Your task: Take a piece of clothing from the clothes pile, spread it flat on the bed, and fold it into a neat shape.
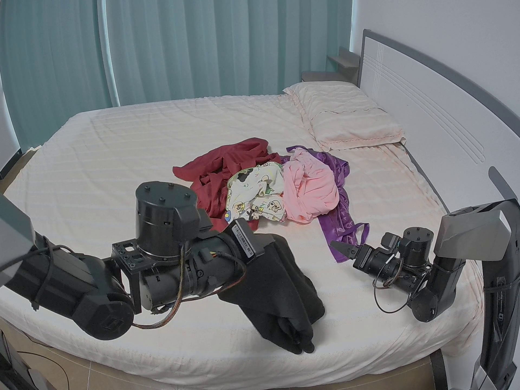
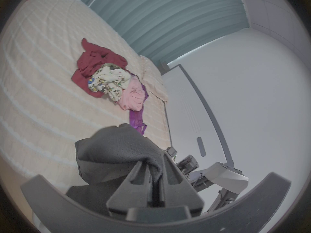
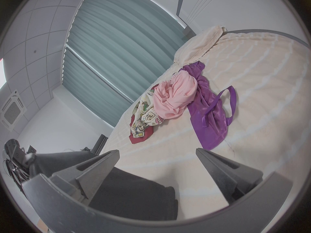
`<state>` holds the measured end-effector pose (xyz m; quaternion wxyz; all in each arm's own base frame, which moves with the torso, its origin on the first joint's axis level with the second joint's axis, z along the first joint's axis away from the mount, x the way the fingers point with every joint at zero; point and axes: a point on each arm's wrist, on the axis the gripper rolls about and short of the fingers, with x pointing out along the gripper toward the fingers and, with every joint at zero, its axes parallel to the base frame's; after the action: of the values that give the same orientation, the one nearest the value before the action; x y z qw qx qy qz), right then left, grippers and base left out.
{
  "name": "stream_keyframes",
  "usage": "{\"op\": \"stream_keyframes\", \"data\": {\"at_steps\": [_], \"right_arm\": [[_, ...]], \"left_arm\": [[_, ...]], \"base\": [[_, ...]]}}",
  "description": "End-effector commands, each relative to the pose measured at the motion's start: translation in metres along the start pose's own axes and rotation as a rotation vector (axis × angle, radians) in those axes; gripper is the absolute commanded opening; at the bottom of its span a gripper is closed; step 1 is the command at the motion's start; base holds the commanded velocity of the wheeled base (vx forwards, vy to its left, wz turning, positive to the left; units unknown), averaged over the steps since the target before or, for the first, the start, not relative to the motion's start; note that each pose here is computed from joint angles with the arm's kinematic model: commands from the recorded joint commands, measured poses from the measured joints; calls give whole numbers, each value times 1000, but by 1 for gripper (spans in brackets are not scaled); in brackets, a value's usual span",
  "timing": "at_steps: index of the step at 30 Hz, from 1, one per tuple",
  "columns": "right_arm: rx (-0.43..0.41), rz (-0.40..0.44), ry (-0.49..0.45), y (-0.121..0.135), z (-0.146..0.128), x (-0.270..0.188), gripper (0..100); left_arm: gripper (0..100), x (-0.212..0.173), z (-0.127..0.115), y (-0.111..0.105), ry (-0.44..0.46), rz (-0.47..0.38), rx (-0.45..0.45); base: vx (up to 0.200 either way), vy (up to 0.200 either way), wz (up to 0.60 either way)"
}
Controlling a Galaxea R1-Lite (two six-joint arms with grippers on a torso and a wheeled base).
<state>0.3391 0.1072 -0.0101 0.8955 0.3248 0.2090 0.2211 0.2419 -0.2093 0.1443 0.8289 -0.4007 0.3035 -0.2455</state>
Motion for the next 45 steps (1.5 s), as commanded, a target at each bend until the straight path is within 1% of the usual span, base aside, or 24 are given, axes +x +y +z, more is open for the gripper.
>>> {"op": "stream_keyframes", "data": {"at_steps": [1, 3, 4, 5, 6, 8, 9, 11, 14, 16, 19, 20, 21, 22, 24, 26, 28, 30, 32, 35, 36, 38, 40, 45], "right_arm": [[-4, 8, -2, 1, -1, 0, 100], [-4, 8, -2, 1, -1, 0, 100], [-3, 7, 0, 1, -2, 1, 100], [-2, 6, 1, 1, -2, 0, 100], [-2, 6, 3, 1, -2, 1, 100], [-2, 6, 5, 1, -3, 0, 100], [-2, 5, 6, 1, -3, 0, 100], [-1, 4, 8, 1, -4, 0, 100], [-1, 3, 11, 1, -5, 0, 100], [-1, 4, 12, 1, -5, 0, 100], [-1, 4, 20, 1, -7, 1, 100], [-1, 4, 20, 1, -7, 1, 100], [-1, 4, 20, 1, -7, 1, 100], [-1, 4, 20, 1, -7, 1, 100], [-1, 4, 22, 1, -8, 0, 100], [-1, 4, 22, 1, -8, 0, 100], [0, 3, 23, 1, -8, 0, 100], [0, 2, 24, 1, -9, 0, 100], [0, 2, 24, 1, -9, 1, 100], [1, 1, 25, 0, -9, 1, 100], [1, 0, 24, 0, -9, 1, 100], [2, -2, 28, -1, -10, 1, 100], [2, -2, 28, -1, -10, 1, 100], [4, -7, 32, -2, -12, 1, 100]], "left_arm": [[0, -2, -6, 34, 43, 105, -46], [0, -9, -4, 40, 46, 108, -51], [0, -20, 1, 47, 48, 96, -65], [0, -23, 2, 49, 50, 94, -68], [0, -32, 4, 55, 61, 94, -77], [0, -38, 7, 58, 58, 96, -84], [0, -48, 12, 64, 40, 108, -93], [0, -53, 15, 73, 33, 137, -92], [0, -63, 14, 96, 40, 213, -79], [0, -66, 14, 106, 44, 249, -78], [0, -73, 11, 123, 58, 307, -103], [0, -73, 11, 123, 58, 307, -103], [0, -74, 11, 134, 63, 347, -120], [0, -74, 11, 134, 63, 347, -120], [0, -72, 8, 156, 100, 432, -102], [0, -69, 2, 170, 137, 483, -86], [0, -68, 0, 175, 143, 495, -84], [0, -67, -2, 185, 125, 499, -86], [0, -67, -7, 192, 132, 508, -80], [0, -65, -14, 202, 144, 539, -46], [100, -63, -17, 207, 150, 560, -34], [100, -61, -22, 215, 159, 595, -19], [100, -62, -26, 219, 165, 610, -7], [100, -64, -25, 219, 133, 587, -6]], "base": [[0, 0, 0], [0, 0, 0], [0, 0, 0], [0, 0, 0], [0, 0, 0], [0, 0, 0], [0, 0, 0], [0, 0, 0], [0, 0, 0], [0, 0, 0], [0, 0, 0], [0, 0, 0], [0, 0, 0], [0, 0, 0], [0, 0, 0], [0, 0, 0], [0, 0, 0], [0, 0, 0], [0, 0, 0], [0, 0, 0], [0, 0, 0], [0, 0, 0], [0, 0, 0], [0, 0, 0]]}}
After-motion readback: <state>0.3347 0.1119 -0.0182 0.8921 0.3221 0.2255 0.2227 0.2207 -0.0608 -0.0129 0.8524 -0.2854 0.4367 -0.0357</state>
